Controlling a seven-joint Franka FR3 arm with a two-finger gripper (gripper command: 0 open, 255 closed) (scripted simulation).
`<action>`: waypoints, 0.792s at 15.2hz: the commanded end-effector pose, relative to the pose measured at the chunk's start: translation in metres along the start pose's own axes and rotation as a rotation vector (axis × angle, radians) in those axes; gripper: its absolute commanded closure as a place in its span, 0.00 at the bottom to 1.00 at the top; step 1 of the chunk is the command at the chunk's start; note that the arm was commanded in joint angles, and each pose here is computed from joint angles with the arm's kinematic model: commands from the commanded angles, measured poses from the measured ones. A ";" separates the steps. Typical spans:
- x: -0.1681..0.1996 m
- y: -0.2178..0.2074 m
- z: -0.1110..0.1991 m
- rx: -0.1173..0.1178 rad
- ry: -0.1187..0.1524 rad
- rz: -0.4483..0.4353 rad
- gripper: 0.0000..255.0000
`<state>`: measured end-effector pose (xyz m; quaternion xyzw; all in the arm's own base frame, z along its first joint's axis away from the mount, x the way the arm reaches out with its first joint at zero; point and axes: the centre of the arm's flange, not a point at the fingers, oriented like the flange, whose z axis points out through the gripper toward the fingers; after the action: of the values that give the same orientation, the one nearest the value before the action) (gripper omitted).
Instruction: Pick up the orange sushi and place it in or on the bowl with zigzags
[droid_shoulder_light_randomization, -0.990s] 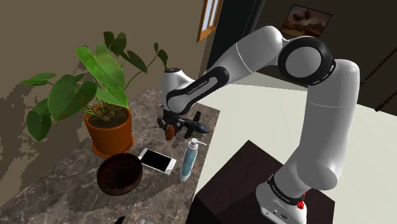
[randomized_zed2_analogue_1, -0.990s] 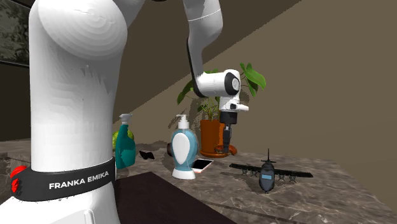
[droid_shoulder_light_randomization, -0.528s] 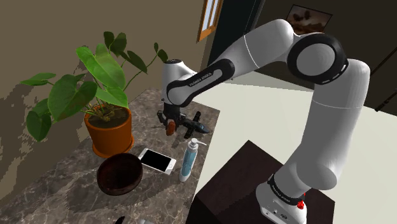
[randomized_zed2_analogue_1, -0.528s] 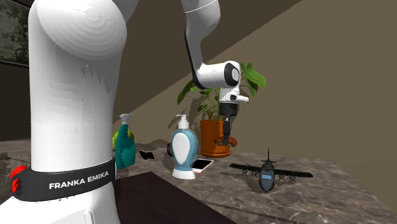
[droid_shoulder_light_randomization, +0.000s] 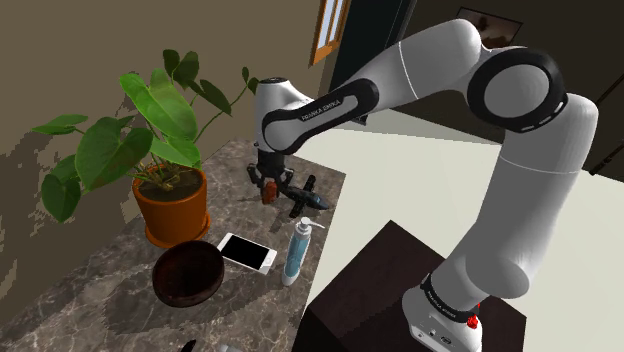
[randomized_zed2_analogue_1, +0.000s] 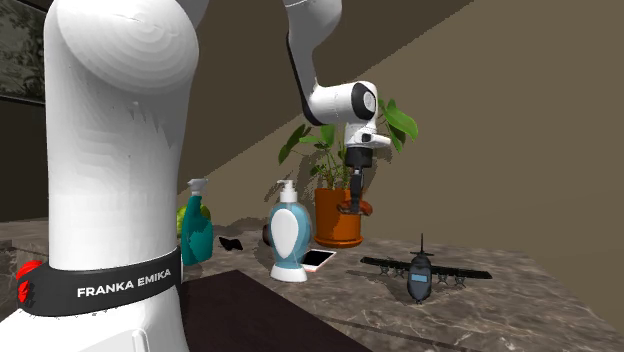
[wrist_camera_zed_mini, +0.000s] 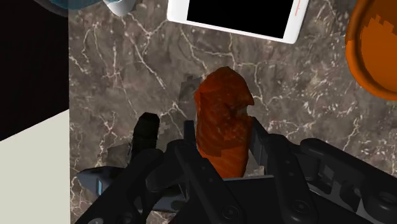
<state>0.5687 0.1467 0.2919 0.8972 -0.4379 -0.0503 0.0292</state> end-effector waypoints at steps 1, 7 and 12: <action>-0.011 -0.006 -0.005 0.000 0.000 0.000 1.00; -0.078 -0.048 -0.005 0.000 0.000 0.000 1.00; -0.135 -0.083 -0.005 0.000 0.000 0.000 1.00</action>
<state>0.5534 0.2898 0.2965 0.8974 -0.4373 -0.0503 0.0293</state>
